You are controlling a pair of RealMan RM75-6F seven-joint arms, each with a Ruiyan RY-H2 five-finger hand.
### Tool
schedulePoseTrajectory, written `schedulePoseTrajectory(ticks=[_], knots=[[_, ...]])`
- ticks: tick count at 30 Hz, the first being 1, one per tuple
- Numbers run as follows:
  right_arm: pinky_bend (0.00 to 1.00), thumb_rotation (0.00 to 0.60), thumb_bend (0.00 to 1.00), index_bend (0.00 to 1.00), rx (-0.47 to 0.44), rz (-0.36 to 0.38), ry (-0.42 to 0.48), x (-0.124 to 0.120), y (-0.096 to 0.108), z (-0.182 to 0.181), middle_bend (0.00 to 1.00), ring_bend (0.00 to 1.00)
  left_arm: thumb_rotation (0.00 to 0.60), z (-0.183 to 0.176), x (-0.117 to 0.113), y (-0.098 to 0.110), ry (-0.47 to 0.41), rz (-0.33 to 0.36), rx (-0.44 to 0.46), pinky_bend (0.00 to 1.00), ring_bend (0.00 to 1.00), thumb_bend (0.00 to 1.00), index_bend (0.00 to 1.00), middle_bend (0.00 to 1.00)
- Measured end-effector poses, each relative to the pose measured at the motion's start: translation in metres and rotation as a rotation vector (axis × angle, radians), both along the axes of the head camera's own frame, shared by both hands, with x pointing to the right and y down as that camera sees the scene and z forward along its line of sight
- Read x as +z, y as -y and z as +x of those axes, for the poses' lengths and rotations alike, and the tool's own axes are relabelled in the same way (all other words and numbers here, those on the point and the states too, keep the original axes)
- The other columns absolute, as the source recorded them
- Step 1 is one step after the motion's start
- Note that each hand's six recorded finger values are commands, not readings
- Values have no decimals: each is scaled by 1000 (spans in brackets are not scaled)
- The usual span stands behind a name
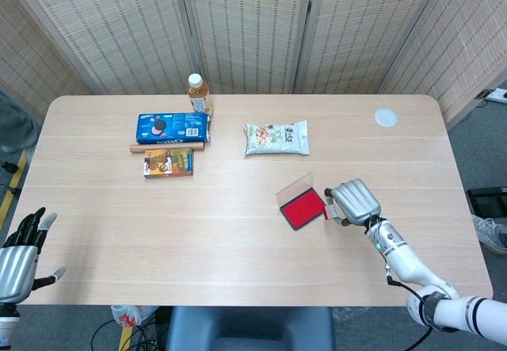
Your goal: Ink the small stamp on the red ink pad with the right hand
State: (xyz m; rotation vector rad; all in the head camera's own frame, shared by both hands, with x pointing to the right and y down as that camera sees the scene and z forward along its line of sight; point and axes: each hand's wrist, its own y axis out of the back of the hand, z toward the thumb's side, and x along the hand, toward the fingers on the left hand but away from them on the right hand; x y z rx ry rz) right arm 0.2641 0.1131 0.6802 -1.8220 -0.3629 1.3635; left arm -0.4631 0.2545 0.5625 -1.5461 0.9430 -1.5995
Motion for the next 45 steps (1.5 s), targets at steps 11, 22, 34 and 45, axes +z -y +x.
schedulePoseTrajectory(ticks=[11, 22, 34, 45], knots=[[709, 600, 285, 899, 72, -115, -12, 17, 20, -28, 967, 738, 600, 1, -3, -1, -12, 4, 4, 269, 0, 102, 39, 0], [763, 600, 302, 904, 68, -155, -35, 41, 31, -61, 1000, 825, 600, 2, -6, -3, -28, 6, 2, 269, 0, 102, 39, 0], [770, 600, 303, 904, 57, -163, -69, 51, 27, -66, 1000, 834, 600, 3, -6, -2, -32, 4, -1, 269, 0, 102, 39, 0], [770, 600, 303, 904, 59, -162, -85, 61, 28, -68, 1000, 834, 600, 3, -10, -3, -45, 8, -2, 269, 0, 102, 49, 0]])
